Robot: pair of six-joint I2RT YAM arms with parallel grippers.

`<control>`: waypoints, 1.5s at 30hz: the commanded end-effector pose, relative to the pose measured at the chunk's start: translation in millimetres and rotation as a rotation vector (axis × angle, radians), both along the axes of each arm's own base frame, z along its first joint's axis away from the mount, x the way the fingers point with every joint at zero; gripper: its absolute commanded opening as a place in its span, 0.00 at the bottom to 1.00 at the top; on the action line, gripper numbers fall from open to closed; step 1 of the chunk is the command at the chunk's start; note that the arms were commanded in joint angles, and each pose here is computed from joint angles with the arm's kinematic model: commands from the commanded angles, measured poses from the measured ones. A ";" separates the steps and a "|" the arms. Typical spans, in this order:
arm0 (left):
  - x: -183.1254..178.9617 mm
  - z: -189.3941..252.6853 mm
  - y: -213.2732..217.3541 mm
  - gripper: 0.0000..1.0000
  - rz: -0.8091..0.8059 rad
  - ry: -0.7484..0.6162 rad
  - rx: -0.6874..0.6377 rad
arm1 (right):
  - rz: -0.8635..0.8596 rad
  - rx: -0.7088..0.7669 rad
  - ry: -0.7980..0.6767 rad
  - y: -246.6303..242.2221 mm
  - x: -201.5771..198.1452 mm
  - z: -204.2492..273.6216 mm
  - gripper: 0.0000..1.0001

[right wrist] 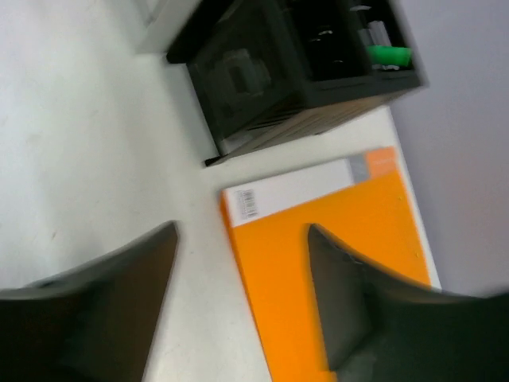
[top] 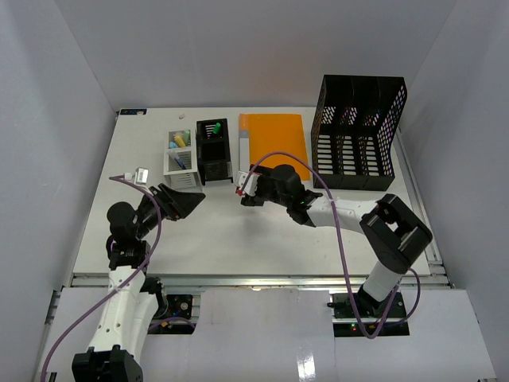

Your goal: Organize the desk

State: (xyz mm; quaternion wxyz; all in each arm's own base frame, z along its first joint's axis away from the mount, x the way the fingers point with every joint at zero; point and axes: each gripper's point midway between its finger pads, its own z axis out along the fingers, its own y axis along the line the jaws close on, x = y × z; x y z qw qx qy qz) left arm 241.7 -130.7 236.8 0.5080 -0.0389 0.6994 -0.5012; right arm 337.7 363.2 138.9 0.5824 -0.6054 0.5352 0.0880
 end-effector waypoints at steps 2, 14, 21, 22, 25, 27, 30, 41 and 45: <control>-12.8 6.4 -1.2 0.98 -0.032 -0.057 0.122 | 0.082 -0.039 0.304 16.7 0.3 -40.2 0.95; -19.4 1.1 1.5 0.98 -0.022 -0.085 0.179 | -0.422 0.346 0.685 1.7 107.0 -38.8 0.90; -23.8 4.0 3.4 0.98 -0.011 -0.108 0.211 | -0.681 0.418 0.751 8.9 152.9 -50.5 0.90; -24.4 4.0 3.4 0.98 -0.012 -0.109 0.212 | -0.719 0.436 0.741 10.1 161.2 -49.6 0.90; -25.5 4.8 3.1 0.98 -0.013 -0.117 0.214 | -0.798 0.458 0.701 10.1 176.9 -46.9 0.90; -25.3 4.7 3.3 0.98 -0.012 -0.117 0.214 | -0.811 0.447 0.689 14.8 178.4 -55.0 0.90; -25.1 4.4 3.1 0.98 -0.013 -0.118 0.214 | -0.845 0.421 0.644 20.1 180.5 -62.3 0.91; -25.1 3.9 2.7 0.98 -0.016 -0.125 0.213 | -0.943 0.297 0.641 2.8 160.1 -106.0 0.94; -25.8 4.4 2.3 0.98 -0.019 -0.129 0.211 | -0.936 0.271 0.695 -0.5 144.9 -114.1 0.83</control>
